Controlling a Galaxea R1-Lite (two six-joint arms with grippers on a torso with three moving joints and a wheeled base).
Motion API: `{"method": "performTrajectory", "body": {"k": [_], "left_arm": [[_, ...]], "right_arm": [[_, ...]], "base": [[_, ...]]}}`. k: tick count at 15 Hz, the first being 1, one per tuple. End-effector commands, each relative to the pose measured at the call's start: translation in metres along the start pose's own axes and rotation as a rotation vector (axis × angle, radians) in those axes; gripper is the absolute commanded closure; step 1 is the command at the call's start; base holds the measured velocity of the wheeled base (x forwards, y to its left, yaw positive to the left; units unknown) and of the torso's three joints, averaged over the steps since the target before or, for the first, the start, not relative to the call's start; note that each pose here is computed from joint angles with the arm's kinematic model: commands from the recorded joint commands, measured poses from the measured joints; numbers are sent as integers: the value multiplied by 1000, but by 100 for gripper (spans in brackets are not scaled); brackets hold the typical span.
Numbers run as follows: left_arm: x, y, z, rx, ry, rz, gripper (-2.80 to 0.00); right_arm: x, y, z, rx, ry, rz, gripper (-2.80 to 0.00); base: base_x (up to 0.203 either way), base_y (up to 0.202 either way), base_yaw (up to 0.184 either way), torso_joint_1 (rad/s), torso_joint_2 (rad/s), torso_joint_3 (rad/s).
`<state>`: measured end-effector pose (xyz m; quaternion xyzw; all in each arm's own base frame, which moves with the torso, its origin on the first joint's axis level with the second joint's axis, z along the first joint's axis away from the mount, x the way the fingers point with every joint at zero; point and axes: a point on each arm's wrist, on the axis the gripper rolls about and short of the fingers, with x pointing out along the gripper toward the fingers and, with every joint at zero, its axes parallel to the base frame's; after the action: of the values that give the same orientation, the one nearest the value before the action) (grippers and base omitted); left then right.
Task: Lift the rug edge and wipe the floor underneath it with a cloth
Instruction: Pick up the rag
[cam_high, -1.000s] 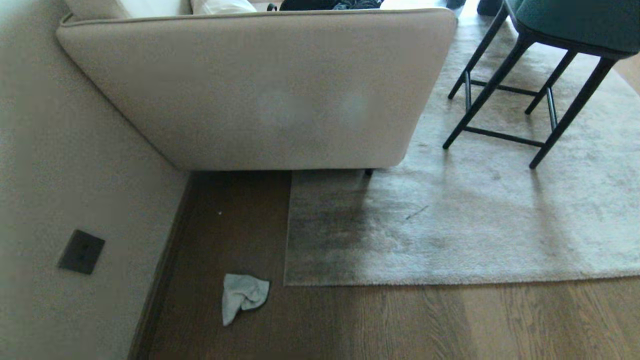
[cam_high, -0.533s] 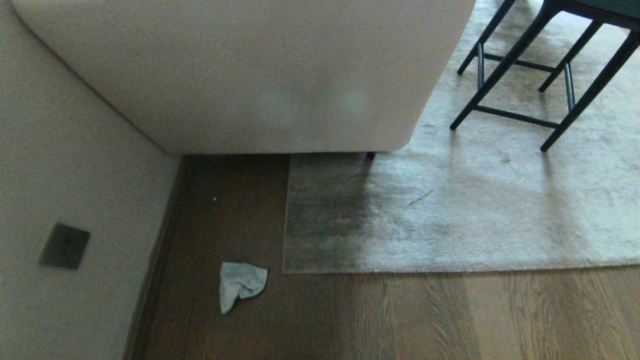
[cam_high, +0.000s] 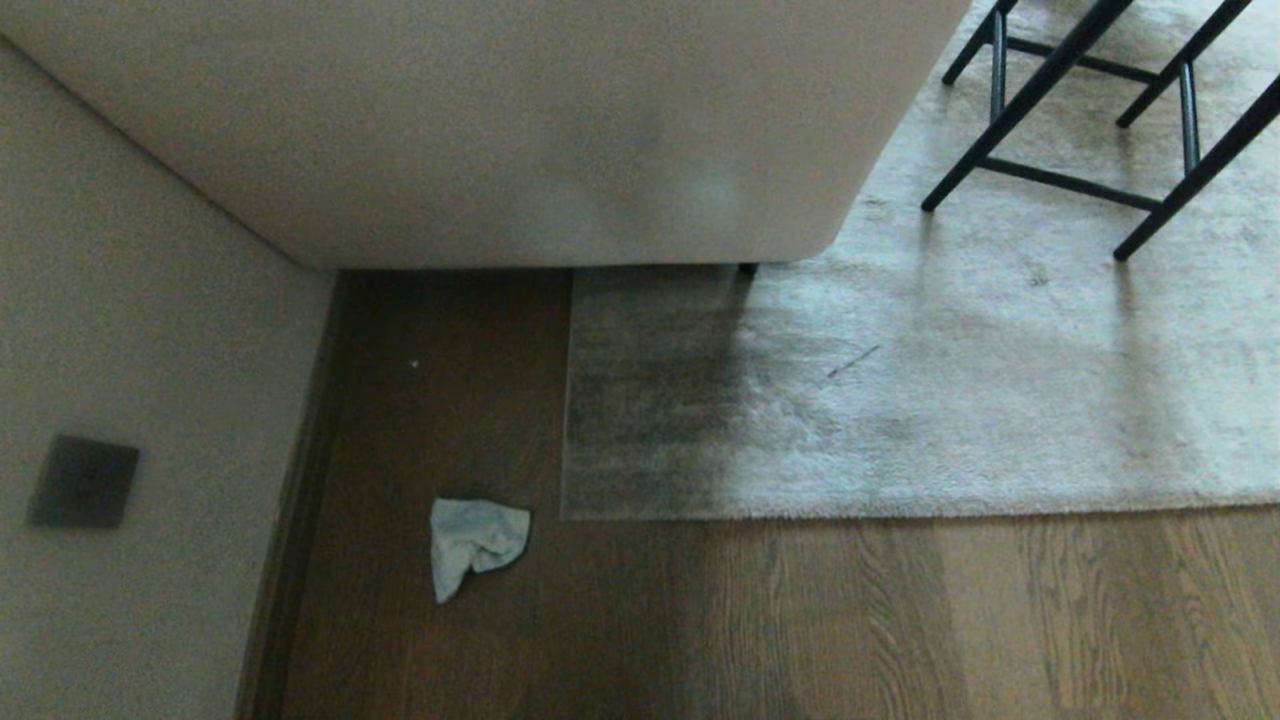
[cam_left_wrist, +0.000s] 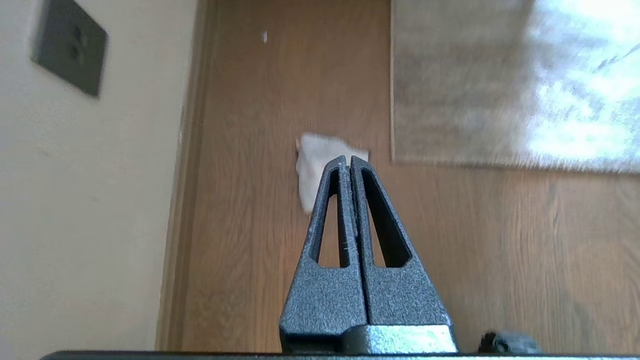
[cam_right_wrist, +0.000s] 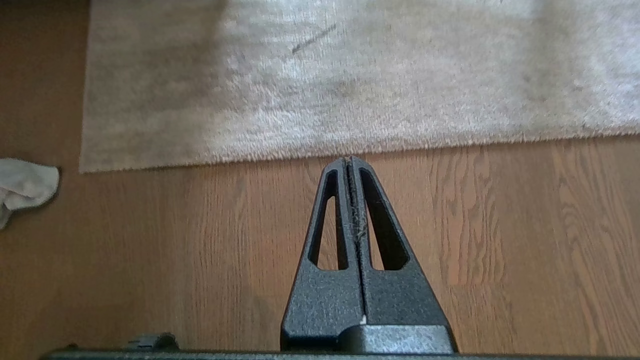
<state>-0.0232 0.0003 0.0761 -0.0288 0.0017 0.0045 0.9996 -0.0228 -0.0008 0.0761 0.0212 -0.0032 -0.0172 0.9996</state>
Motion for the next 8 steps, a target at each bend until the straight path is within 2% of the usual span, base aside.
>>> {"method": "performTrajectory", "body": {"k": [1, 8], "left_arm": [[0, 0, 1, -1, -2, 2, 0], [0, 0, 1, -1, -4, 3, 0]], "right_arm": [[0, 0, 0, 1, 1, 0, 0], [0, 0, 0, 1, 1, 0, 0]], "base": [[0, 0, 0, 0, -1, -203], [0, 0, 0, 3, 2, -201]]}}
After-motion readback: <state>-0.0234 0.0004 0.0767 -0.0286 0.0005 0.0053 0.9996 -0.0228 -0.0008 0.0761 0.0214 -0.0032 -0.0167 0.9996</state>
